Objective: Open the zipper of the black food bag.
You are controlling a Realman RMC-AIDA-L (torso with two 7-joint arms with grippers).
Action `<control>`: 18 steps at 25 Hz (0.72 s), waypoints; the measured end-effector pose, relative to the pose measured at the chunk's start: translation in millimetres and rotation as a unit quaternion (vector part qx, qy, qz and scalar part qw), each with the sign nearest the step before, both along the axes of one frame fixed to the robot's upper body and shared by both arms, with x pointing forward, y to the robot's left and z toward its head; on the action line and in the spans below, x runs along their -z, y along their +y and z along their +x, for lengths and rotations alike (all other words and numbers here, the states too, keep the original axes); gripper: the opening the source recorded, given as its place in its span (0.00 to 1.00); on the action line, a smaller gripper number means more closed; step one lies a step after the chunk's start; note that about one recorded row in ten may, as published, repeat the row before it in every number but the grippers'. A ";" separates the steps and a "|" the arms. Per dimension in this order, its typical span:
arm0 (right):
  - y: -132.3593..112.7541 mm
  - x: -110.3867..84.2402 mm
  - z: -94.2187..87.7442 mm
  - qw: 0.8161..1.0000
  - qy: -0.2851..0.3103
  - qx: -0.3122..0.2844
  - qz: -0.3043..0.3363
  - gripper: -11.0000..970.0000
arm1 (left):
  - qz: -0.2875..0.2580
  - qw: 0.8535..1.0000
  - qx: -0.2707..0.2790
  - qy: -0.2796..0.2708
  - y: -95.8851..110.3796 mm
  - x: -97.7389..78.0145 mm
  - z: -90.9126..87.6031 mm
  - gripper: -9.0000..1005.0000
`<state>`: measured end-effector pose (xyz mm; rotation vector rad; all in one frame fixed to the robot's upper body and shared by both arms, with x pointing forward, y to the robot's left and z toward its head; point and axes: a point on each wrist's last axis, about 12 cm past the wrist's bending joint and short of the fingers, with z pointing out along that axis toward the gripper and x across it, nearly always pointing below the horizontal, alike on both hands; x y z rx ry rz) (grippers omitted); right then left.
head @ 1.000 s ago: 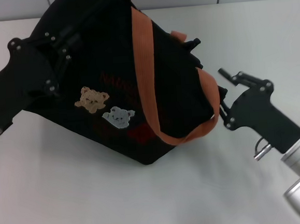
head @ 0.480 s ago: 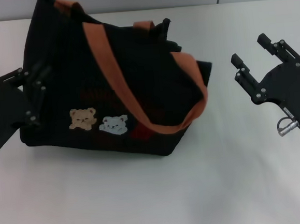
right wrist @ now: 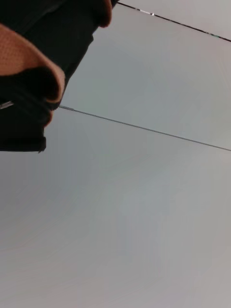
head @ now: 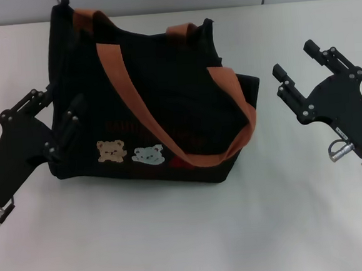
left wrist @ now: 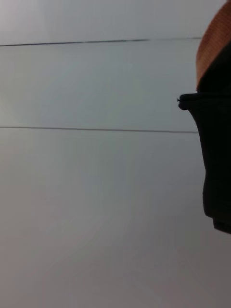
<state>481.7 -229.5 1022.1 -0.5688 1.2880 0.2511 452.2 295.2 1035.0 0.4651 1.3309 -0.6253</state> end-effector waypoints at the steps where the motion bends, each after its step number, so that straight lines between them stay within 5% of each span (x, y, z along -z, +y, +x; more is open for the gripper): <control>1: -0.3 0.1 -0.1 1.000 0.000 0.001 0.001 0.63 | -0.009 1.000 0.007 0.001 -2.4 -1.0 0.7 0.25; 7: -12.1 -2.1 0.1 0.998 0.013 0.030 0.049 0.63 | -0.035 0.999 0.038 -0.005 -11.2 -6.0 0.9 0.49; 12: -38.9 -6.8 -5.0 0.987 0.035 0.048 0.146 0.63 | -0.080 0.993 0.069 -0.044 2.9 -22.1 -14.8 0.69; 16: -58.6 -19.4 -13.2 0.974 0.046 -0.017 0.222 0.63 | -0.089 0.990 0.099 -0.053 23.6 -36.9 -22.3 0.79; 18: -63.5 -32.8 -21.8 0.967 0.049 -0.120 0.222 0.63 | -0.077 0.988 0.128 -0.042 35.2 -44.8 -24.3 0.82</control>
